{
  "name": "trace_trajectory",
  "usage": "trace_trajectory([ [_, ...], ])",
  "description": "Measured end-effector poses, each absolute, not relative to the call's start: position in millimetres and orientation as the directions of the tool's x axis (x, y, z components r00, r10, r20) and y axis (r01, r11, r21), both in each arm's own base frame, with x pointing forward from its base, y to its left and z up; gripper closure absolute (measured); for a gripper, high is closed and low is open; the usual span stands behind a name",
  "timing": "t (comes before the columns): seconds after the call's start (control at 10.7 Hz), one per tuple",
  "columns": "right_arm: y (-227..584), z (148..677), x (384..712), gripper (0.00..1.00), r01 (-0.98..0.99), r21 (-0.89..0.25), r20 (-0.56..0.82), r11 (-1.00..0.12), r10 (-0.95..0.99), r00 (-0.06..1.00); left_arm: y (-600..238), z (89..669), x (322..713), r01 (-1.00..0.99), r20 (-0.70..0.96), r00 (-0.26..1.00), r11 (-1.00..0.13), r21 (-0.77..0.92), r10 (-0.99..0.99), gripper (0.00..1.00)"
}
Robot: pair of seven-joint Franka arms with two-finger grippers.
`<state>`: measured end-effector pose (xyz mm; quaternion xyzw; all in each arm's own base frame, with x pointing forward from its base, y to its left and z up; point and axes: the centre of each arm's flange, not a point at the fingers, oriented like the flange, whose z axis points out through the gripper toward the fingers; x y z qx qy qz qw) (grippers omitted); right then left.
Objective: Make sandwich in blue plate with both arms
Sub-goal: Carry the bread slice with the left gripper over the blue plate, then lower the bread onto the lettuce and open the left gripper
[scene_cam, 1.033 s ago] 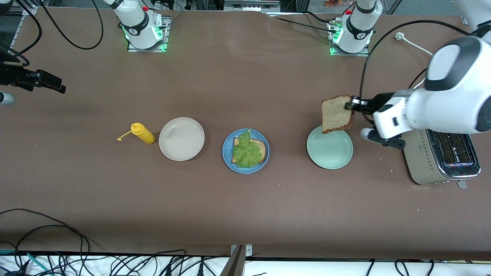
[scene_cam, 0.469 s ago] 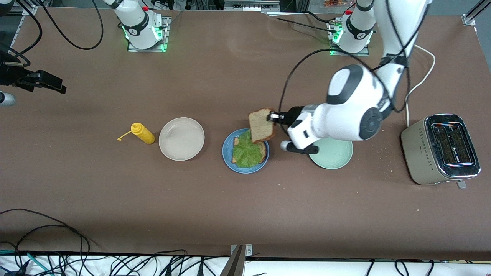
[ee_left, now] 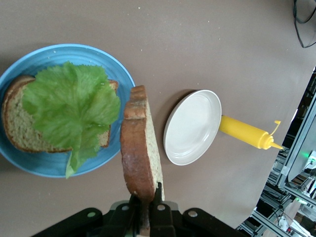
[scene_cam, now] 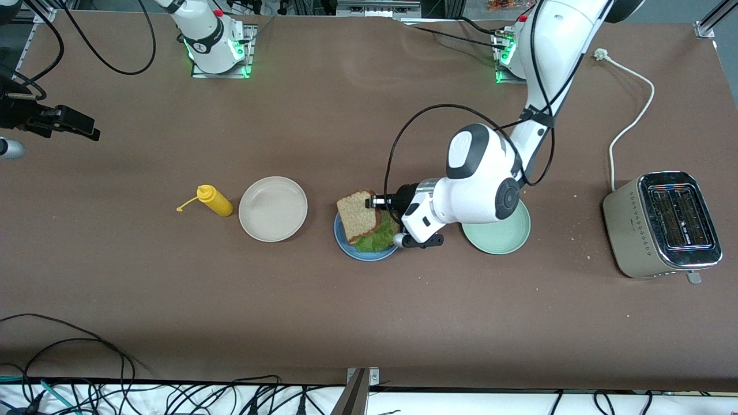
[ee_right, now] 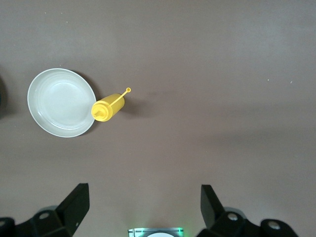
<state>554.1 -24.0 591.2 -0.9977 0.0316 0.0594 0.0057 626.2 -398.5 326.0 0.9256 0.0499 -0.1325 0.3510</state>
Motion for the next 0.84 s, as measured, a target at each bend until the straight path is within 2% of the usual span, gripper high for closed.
trace_trajectory([
  [0.66,-24,591,554,0.00,-0.063,-0.008,-0.119,-0.998,-0.062,0.991,-395,269,635,0.098,-0.189,0.981,-0.757,0.645,-0.034,0.91],
  [0.75,-24,591,554,0.00,-0.063,-0.008,-0.119,-0.998,-0.062,0.991,-394,263,635,0.083,-0.183,0.982,-0.759,0.646,-0.048,0.86],
  [0.84,-24,591,554,0.00,-0.063,-0.008,-0.119,-0.998,-0.062,0.991,-392,256,635,0.080,-0.184,0.982,-0.761,0.643,-0.052,0.77],
])
